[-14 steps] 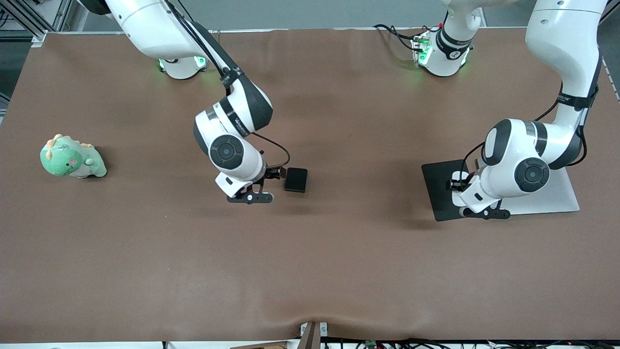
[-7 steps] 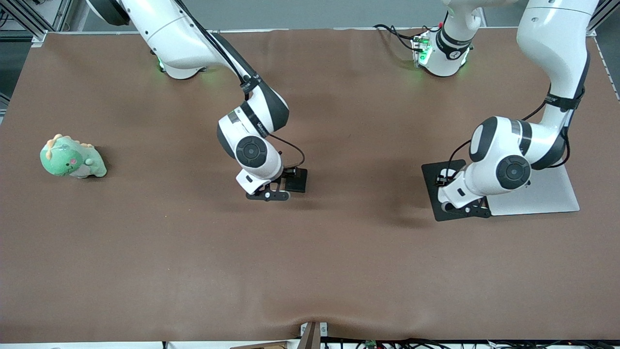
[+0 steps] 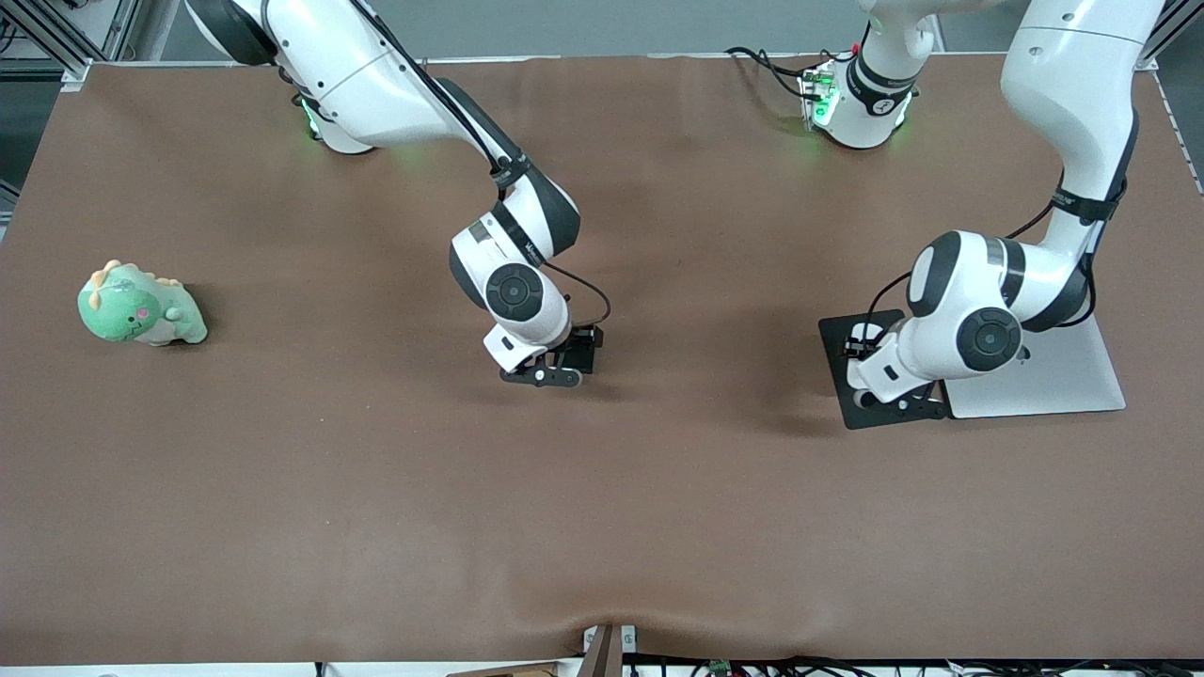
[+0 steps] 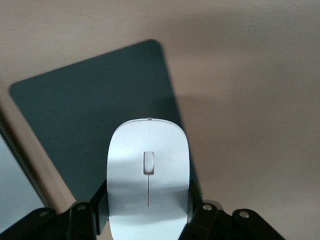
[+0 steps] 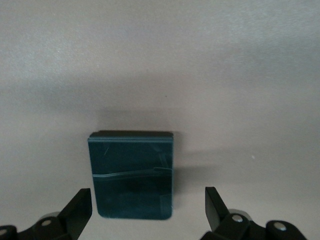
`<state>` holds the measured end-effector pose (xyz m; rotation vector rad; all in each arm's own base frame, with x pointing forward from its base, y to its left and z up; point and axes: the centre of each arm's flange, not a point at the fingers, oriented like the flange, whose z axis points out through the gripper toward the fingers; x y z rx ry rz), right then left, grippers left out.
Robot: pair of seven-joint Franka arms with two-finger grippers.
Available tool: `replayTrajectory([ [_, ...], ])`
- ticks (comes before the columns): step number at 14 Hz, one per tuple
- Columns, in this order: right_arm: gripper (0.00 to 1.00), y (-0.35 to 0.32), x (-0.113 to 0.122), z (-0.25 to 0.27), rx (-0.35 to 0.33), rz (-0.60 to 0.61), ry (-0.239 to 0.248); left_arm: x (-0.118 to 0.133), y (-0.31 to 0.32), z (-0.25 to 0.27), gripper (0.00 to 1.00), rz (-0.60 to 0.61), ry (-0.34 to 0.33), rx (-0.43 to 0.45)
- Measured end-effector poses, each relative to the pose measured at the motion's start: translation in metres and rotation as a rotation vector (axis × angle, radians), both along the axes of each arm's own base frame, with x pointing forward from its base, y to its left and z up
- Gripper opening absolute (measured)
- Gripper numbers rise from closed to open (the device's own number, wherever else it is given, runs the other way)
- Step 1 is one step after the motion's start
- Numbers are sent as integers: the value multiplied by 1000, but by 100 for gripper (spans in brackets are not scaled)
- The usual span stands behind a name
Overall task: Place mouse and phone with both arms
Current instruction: 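Lower the mouse onto the pad while the right gripper grasps the phone, then release the mouse and raise the left gripper while the right gripper lifts the phone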
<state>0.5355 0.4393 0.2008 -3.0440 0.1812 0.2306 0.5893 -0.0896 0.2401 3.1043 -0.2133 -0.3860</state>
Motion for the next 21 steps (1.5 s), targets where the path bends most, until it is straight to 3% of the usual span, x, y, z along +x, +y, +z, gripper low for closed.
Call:
replayTrajectory([
  [5,100,0,2,-24,18,-21,-23,2,45,-30,62,81,-4,-16],
  [15,100,9,1,-26,22,-70,-27,2,40,-61,62,81,-12,-37],
  [19,100,12,8,-18,34,-73,-43,9,41,-51,96,83,-37,-38],
  [21,100,15,4,-23,29,-67,-35,22,43,-21,100,86,-73,-32],
])
